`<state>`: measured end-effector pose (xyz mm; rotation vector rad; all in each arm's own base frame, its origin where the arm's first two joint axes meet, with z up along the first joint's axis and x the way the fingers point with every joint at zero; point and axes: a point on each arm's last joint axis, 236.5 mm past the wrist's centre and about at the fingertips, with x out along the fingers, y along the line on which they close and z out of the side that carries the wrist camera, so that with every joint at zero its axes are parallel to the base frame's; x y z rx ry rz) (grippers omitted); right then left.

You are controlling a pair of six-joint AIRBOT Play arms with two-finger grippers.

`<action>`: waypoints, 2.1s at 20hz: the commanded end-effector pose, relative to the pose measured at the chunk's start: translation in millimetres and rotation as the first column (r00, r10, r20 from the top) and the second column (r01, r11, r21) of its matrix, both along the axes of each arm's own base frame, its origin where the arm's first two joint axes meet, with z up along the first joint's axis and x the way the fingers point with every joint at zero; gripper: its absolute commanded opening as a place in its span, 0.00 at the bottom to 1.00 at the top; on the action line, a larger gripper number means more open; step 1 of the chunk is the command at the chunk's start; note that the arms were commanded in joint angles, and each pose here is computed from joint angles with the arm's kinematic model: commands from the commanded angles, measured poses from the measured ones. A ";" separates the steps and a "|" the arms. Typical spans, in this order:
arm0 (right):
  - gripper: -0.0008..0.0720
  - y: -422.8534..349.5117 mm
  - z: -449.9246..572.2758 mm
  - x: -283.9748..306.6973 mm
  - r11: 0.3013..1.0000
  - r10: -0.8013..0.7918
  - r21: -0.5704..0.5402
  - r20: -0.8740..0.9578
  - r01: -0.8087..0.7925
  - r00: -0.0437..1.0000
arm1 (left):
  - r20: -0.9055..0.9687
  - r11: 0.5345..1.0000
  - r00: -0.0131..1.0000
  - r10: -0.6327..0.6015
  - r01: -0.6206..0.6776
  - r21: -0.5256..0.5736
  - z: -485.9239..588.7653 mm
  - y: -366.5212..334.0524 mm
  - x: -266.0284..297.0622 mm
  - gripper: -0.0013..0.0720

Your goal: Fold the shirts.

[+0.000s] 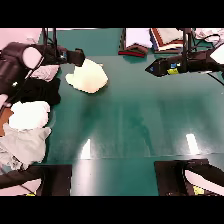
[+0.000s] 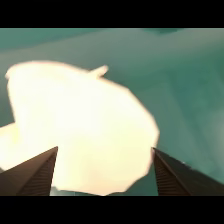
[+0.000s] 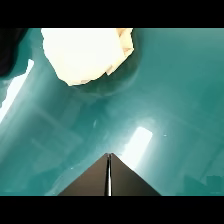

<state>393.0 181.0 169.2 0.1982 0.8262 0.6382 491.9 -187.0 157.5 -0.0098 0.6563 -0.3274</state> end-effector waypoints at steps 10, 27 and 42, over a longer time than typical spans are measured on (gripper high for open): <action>0.03 12.6 10.2 -3.6 0.997 0.013 0.078 -0.011 -0.012 1.000 | -0.318 0.985 0.944 0.088 -0.129 -0.111 -185.1 2.0 49.3 0.91; 0.03 -14.6 210.4 -9.6 0.998 -0.013 0.060 0.431 -0.015 0.902 | 0.368 0.985 0.926 -0.078 0.129 -0.117 239.3 20.7 -77.5 0.05; 0.03 -26.4 209.0 -27.2 1.000 0.015 0.019 0.380 -0.024 0.925 | 0.026 0.941 0.942 -0.334 0.331 0.077 86.9 -103.0 -107.7 0.94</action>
